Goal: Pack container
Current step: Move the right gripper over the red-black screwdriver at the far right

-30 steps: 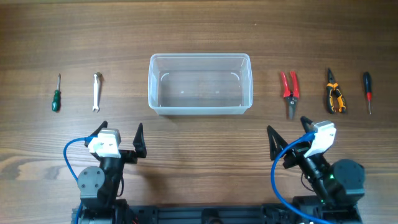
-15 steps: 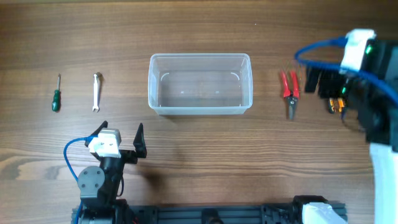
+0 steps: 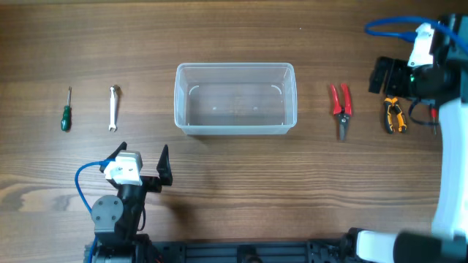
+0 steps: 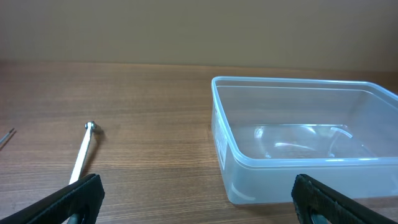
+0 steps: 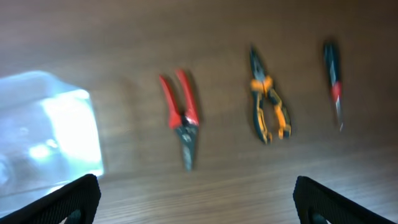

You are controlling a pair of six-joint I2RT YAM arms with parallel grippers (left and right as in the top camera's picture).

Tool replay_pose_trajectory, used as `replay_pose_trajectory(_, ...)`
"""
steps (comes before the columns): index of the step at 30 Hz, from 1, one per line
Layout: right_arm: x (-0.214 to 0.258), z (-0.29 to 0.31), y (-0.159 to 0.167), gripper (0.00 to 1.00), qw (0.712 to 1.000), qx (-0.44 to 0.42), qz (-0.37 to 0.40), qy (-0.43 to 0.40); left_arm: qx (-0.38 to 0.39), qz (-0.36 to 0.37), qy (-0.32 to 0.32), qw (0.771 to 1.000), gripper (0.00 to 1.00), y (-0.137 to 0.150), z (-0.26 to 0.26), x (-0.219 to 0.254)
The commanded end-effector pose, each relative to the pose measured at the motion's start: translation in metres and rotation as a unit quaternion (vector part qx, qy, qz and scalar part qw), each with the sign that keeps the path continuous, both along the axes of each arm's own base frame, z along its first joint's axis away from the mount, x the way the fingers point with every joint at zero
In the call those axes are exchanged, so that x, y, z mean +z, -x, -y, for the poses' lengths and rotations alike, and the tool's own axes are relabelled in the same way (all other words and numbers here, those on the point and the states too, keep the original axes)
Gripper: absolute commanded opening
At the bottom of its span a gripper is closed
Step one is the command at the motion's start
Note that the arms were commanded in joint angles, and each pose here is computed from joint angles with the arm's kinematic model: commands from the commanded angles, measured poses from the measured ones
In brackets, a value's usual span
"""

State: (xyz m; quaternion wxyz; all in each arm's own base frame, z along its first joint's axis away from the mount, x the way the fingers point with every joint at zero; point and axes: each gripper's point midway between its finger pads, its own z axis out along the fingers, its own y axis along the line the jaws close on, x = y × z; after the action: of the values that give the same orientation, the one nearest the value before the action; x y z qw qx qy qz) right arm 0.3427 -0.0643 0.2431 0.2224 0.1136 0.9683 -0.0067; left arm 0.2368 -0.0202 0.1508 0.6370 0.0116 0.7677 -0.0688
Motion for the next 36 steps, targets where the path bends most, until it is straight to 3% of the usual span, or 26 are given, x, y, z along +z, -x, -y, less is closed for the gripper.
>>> replay_pose_trajectory(1, -0.036, 0.021, -0.005, 1.0, 0.998, 0.006, -0.057, -0.026, -0.009, 0.002, -0.007, 1.0, 1.0, 0.0, 0.003, -0.002)
replay_pose_trajectory(6, -0.052, 0.046, -0.019, 0.99, 0.998, 0.004, -0.057, -0.008, -0.009, 0.002, -0.007, 1.0, 1.0, 0.0, 0.003, -0.002)
replay_pose_trajectory(12, -0.042, 0.091, -0.024, 1.0, 0.991, -0.012, -0.058, 0.122, -0.009, 0.002, -0.007, 1.0, 1.0, 0.0, 0.003, -0.002)
replay_pose_trajectory(18, -0.04, 0.071, -0.042, 1.0, 0.983, 0.137, -0.028, 0.119, -0.009, 0.002, -0.007, 1.0, 1.0, 0.0, 0.003, -0.002)
replay_pose_trajectory(22, -0.032, 0.098, -0.052, 1.0, 0.981, 0.125, 0.003, 0.147, -0.009, 0.002, -0.007, 1.0, 1.0, 0.0, 0.003, -0.002)
replay_pose_trajectory(29, -0.03, 0.16, -0.038, 1.0, 0.984, 0.087, 0.022, 0.152, -0.009, 0.002, -0.007, 1.0, 1.0, 0.0, 0.003, -0.002)
replay_pose_trajectory(36, -0.079, 0.19, -0.029, 1.0, 0.993, 0.045, -0.021, 0.105, -0.009, 0.002, -0.007, 1.0, 1.0, 0.0, 0.003, -0.002)
